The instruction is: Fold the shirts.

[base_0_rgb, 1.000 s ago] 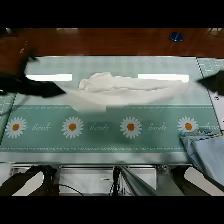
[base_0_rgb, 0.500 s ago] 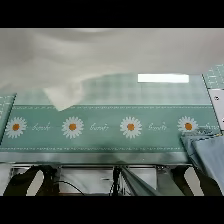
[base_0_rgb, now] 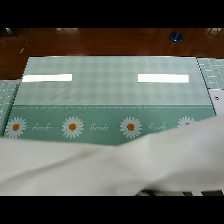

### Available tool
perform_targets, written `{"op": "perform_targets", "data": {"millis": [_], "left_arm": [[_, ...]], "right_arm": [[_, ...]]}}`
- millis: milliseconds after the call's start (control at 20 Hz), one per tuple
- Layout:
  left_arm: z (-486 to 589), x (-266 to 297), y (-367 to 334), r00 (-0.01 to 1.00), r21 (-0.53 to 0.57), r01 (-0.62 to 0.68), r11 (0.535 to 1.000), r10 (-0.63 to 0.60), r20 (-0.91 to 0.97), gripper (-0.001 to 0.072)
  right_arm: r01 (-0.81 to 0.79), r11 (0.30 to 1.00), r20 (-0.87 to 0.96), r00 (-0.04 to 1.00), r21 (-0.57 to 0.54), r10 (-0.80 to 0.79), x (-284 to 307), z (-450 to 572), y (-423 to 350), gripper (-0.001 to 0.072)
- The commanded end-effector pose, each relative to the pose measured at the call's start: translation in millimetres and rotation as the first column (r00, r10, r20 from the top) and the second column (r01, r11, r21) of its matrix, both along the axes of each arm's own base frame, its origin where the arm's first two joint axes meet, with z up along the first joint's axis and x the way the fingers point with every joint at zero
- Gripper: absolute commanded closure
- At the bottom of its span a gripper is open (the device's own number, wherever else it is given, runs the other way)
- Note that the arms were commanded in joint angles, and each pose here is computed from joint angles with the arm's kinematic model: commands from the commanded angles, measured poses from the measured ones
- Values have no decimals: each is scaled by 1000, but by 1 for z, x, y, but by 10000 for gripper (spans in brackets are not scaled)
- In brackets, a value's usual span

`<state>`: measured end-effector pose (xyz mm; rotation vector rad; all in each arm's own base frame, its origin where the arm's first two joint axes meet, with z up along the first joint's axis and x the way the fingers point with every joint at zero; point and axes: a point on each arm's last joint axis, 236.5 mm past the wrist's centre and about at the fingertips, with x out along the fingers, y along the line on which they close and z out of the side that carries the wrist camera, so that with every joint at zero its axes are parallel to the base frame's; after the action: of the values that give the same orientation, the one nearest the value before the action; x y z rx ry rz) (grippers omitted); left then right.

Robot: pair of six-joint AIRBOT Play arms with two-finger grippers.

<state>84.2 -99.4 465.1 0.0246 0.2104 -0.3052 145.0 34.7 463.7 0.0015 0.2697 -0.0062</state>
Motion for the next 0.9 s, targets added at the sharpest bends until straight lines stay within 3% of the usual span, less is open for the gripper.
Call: {"op": "perform_targets", "data": {"millis": [0,150,350,600,850], "left_arm": [[-73,35,-2,949,-45,55,997,-66,-308,688],[-161,93,9,833,-71,98,993,-121,-541,688],[-270,193,22,731,-161,67,985,-158,-664,687],[-343,307,25,716,-135,105,985,-169,-677,686],[-392,387,26,707,-142,73,987,-152,-690,686]], "right_arm": [[50,999,-340,939,14,-43,22,-87,-36,689],[34,996,-595,804,88,26,77,-189,-48,689],[77,983,-720,691,164,66,157,-276,-68,689],[91,959,-630,770,269,103,275,-322,-82,689],[127,930,-547,833,345,89,349,-365,-94,689]]}}
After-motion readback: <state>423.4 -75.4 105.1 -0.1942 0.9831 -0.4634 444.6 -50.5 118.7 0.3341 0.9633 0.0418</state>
